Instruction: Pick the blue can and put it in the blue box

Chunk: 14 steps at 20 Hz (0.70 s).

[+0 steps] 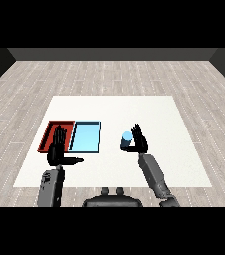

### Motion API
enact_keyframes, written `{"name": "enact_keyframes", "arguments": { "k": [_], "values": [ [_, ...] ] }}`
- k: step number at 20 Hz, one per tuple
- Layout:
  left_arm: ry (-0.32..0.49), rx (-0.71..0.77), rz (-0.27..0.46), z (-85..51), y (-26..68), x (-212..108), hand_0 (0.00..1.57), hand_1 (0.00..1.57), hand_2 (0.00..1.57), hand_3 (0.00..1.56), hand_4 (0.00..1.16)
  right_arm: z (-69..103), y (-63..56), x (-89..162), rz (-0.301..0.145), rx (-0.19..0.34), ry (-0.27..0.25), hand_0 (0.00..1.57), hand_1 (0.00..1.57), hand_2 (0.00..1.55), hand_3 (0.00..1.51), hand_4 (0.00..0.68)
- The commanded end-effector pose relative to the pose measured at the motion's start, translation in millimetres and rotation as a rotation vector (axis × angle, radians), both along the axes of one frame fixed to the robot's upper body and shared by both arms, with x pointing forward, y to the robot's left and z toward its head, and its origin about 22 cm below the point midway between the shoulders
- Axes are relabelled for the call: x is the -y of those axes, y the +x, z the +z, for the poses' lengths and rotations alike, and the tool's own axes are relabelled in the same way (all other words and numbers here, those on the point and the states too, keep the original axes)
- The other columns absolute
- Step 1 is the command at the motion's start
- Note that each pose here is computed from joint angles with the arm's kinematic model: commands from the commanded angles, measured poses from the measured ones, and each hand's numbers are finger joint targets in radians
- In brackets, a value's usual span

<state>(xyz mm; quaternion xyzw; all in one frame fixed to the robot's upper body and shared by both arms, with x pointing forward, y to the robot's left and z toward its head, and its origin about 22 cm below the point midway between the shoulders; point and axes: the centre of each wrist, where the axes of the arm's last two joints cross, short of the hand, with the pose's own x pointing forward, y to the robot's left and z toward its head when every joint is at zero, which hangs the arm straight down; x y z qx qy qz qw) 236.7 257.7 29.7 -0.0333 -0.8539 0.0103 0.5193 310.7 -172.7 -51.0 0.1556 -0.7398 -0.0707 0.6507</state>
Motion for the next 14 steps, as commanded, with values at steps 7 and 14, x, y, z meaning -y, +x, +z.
{"name": "enact_keyframes", "arguments": {
  "k": [7, 14],
  "values": [
    [-0.009, 0.018, -0.013, 11.8, 13.2, -9, 0.00, 0.00, 0.00, 0.00, 0.00, 8.7, 12.7, -26, 0.009, -0.051, 0.015, 0.00, 0.00, 0.00, 0.00, 0.000],
    [-0.005, -0.012, 0.006, -15.7, 1.4, 4, 0.00, 0.00, 0.00, 0.00, 0.00, -14.8, 24.7, -13, 0.031, -0.051, 0.017, 0.00, 0.00, 0.00, 0.00, 0.000]
  ]
}}
